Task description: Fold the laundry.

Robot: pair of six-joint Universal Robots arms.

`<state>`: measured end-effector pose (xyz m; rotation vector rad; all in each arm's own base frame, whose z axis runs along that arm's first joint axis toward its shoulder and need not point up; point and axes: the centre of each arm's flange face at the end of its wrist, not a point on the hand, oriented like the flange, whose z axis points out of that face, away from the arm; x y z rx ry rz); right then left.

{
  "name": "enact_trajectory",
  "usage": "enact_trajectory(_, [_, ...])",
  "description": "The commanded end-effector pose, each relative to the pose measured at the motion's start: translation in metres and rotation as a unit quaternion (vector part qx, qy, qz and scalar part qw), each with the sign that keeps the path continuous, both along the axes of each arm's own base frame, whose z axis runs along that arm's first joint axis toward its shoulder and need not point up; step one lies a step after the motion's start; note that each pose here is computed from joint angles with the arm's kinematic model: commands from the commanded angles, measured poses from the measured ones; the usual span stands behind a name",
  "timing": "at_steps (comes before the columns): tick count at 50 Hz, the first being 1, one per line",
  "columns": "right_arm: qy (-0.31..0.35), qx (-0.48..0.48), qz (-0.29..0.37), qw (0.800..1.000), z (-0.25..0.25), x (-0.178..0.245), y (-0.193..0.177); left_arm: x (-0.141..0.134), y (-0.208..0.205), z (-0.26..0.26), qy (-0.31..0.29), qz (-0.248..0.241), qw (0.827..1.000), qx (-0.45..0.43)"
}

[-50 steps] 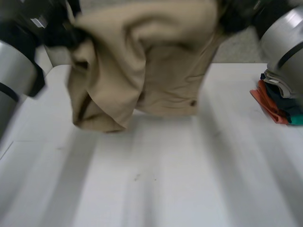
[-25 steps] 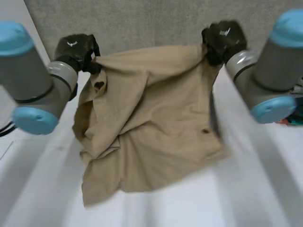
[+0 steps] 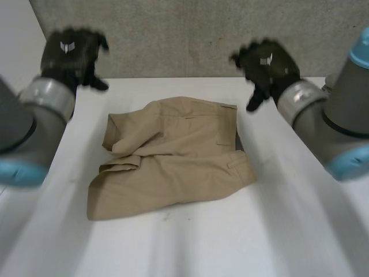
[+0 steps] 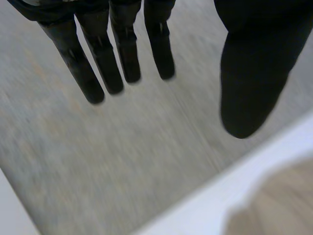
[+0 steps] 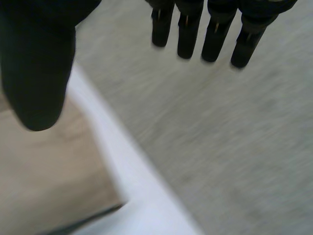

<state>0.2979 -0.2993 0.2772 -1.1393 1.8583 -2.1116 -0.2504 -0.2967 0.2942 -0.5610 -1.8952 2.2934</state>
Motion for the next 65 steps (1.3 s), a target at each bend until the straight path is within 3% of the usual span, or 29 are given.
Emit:
enact_trajectory(1, [0.078, 0.152, 0.02, 0.985, -0.044, -0.029, 0.041, 0.019, 0.083, -0.062, -0.118, -0.021, 0.985, 0.121])
enact_trajectory(8, [0.134, 0.213, 0.069, 0.965, -0.086, -0.036, 0.073, 0.027, 0.122, -0.111, -0.168, -0.04, 0.958, 0.227])
enact_trajectory(18, [0.11, 0.138, 0.103, 0.979, -0.134, -0.019, 0.052, 0.041, 0.095, -0.158, -0.187, -0.006, 0.934, 0.305])
enact_trajectory(32, [0.105, 0.099, 0.089, 0.986, -0.162, -0.004, 0.013, 0.036, 0.064, -0.164, -0.169, 0.007, 0.952, 0.253])
enact_trajectory(40, [0.102, 0.083, 0.073, 0.989, -0.162, 0.0, -0.004, 0.031, 0.051, -0.172, -0.199, 0.002, 0.955, 0.22])
enact_trajectory(49, [0.102, 0.07, 0.058, 0.991, -0.167, 0.003, -0.016, 0.023, 0.038, -0.162, -0.182, 0.006, 0.972, 0.15])
enact_trajectory(56, [0.103, 0.039, 0.005, 0.994, -0.126, -0.008, -0.02, 0.016, 0.046, -0.102, -0.15, 0.002, 0.986, 0.072])
enact_trajectory(65, [0.076, -0.027, -0.022, 0.997, 0.049, -0.044, 0.027, 0.016, 0.075, 0.024, -0.081, -0.008, 0.996, -0.028])
